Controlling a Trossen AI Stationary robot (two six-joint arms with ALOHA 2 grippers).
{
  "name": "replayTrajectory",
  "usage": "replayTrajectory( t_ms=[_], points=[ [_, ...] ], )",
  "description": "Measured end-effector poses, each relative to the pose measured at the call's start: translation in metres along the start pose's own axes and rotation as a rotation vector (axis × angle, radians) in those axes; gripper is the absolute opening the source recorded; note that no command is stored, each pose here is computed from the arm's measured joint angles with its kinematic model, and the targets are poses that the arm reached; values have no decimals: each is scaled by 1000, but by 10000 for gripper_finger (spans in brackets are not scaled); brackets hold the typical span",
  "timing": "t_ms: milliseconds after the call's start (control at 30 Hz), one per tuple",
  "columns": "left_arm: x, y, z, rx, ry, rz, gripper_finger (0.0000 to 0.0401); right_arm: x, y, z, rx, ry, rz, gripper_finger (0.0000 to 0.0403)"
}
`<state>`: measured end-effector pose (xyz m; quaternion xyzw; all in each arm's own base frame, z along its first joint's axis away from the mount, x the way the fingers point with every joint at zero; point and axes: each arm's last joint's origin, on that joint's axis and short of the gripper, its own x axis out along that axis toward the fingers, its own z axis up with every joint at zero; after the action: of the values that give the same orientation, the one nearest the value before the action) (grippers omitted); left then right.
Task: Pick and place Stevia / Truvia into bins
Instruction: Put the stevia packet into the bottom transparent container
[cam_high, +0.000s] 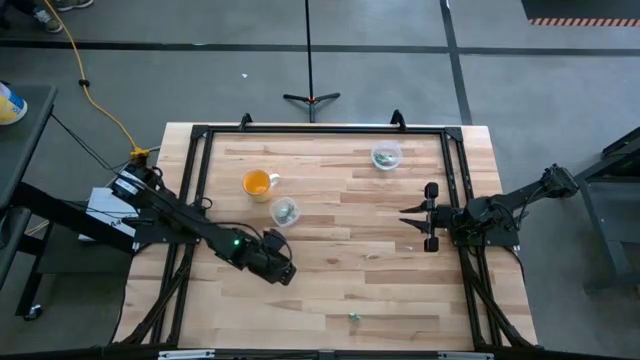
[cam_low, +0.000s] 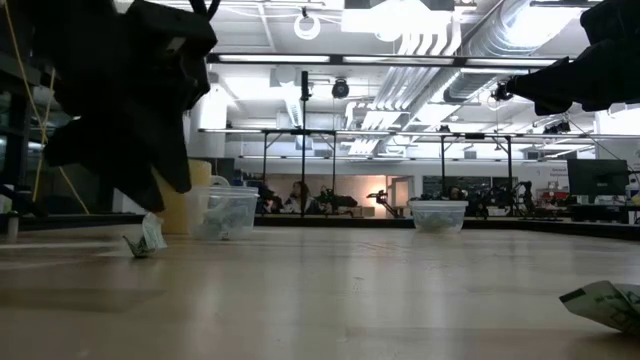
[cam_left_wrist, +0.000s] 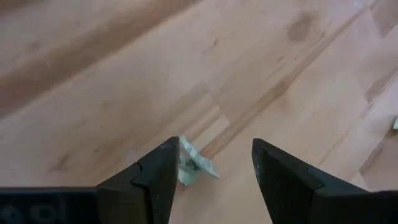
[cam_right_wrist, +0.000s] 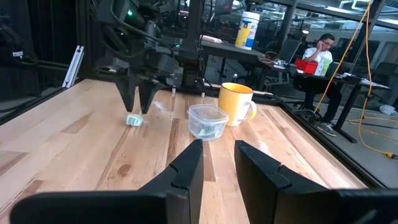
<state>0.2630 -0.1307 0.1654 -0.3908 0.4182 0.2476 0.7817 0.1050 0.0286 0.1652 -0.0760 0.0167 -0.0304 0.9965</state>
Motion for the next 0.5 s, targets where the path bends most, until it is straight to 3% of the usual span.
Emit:
replayTrajectory(
  t_ms=[500],
  points=[
    [25,5,-11,-4,83,70,237,0,0,0,-1,2,0,83]
  ],
)
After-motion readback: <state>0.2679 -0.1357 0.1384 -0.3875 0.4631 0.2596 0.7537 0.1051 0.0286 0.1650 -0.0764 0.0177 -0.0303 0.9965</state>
